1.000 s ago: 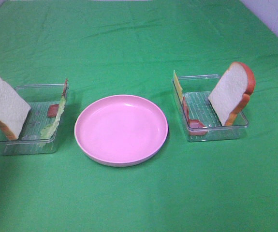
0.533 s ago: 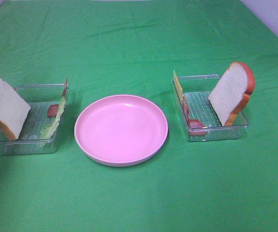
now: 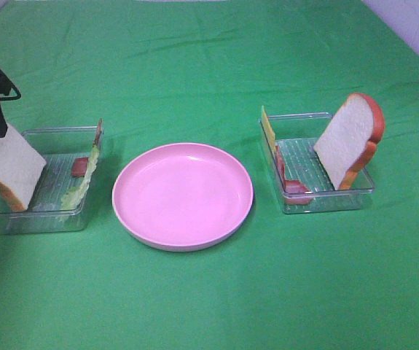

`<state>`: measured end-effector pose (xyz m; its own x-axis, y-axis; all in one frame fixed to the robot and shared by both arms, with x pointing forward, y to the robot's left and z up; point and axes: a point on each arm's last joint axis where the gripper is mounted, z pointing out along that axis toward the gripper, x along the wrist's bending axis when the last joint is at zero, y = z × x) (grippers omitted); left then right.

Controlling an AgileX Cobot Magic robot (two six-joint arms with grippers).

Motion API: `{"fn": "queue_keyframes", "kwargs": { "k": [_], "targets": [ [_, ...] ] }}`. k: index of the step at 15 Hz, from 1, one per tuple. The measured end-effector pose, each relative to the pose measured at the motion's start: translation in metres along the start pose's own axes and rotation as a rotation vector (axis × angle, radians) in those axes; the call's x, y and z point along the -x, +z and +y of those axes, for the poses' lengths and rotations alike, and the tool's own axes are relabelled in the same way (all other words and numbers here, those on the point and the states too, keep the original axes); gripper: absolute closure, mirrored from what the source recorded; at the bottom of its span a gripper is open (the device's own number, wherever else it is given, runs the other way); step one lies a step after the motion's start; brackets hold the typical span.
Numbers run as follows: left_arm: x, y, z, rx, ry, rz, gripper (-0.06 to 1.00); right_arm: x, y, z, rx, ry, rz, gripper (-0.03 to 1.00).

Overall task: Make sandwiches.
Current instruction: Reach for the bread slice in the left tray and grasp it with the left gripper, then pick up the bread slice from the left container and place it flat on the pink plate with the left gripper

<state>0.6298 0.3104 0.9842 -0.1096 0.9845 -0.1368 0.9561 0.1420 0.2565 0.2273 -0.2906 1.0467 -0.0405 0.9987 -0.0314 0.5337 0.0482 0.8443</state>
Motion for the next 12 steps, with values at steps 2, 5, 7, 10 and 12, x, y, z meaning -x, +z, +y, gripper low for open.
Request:
{"fn": "queue_keyframes", "kwargs": {
  "k": [2,5,7,10,12],
  "targets": [
    [0.002,0.001,0.001,0.009,-0.015,-0.018,0.44,0.000,0.000,0.000,0.000,0.000,0.000,0.16],
    [0.004,0.001,0.001,0.009,-0.038,-0.046,0.68,0.000,0.000,0.000,0.000,0.000,0.000,0.16],
    [0.005,0.001,0.001,0.009,-0.047,-0.057,0.74,0.000,0.000,0.000,0.000,0.000,0.000,0.16],
    [0.006,0.001,0.001,0.003,-0.054,-0.066,0.74,0.000,0.000,0.000,0.000,0.000,0.000,0.16],
    [0.008,-0.011,-0.001,0.016,-0.051,-0.072,0.74,0.000,0.000,0.000,0.000,0.000,0.000,0.16]
  ]
}}
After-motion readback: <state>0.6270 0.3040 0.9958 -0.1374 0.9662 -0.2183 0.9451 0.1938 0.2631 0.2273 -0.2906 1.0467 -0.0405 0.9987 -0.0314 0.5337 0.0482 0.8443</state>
